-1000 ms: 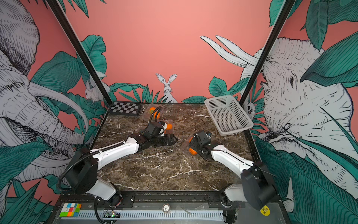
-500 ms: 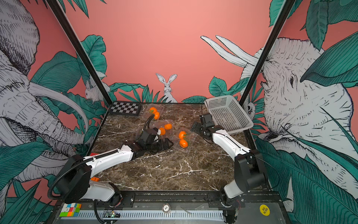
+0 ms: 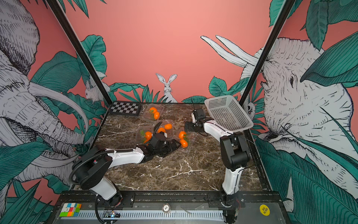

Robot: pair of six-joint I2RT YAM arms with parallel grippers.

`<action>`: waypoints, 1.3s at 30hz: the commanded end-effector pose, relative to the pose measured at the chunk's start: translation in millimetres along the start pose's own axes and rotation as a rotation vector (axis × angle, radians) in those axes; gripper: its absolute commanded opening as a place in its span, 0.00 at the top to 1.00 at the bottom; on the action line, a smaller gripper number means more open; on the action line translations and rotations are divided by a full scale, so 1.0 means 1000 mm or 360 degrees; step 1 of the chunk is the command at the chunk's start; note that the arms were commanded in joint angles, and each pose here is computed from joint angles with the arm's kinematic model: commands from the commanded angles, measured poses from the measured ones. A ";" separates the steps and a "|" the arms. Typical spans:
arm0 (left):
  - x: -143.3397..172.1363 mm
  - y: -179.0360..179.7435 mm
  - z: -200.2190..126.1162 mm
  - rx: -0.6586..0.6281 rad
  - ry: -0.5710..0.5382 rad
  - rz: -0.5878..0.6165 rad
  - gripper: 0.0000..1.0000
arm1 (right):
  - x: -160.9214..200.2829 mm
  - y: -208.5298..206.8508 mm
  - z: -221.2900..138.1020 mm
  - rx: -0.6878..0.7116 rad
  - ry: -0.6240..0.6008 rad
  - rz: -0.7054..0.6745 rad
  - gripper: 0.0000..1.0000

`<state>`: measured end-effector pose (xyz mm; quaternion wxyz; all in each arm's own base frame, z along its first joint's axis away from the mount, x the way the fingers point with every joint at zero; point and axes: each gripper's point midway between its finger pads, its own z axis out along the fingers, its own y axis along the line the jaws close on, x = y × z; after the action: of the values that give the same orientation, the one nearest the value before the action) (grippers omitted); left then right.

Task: Take oranges out of containers
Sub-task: Move the packing box to the center of the board.

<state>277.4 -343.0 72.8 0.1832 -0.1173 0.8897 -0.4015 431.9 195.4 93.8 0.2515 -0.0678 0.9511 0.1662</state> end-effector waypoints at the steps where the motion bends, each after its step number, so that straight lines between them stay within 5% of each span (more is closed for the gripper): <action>1: -0.021 -0.028 0.008 0.0131 -0.0112 -0.0070 0.01 | -0.002 0.007 -0.001 -0.0091 -0.0009 -0.0058 0.02; 14: -0.065 -0.042 0.024 0.0051 -0.0124 0.0066 0.01 | 0.058 -0.005 -0.026 -0.0136 0.0038 0.0180 0.10; 22: -0.081 -0.058 0.051 -0.0044 0.0036 0.0264 0.01 | 0.092 -0.007 -0.066 -0.0173 -0.0054 0.0337 0.11; 33: -0.081 -0.059 0.020 -0.0104 0.0098 0.0539 0.01 | 0.073 -0.048 -0.075 -0.0105 -0.0169 0.0418 0.06; 39: -0.074 -0.053 0.014 -0.0132 0.0160 0.0642 0.01 | 0.059 -0.038 -0.050 -0.0243 -0.0162 0.0433 0.14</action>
<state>362.5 -367.4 113.7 0.2116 0.0461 0.9174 -0.3340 351.2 127.7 85.8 0.2479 0.0635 0.9355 0.2435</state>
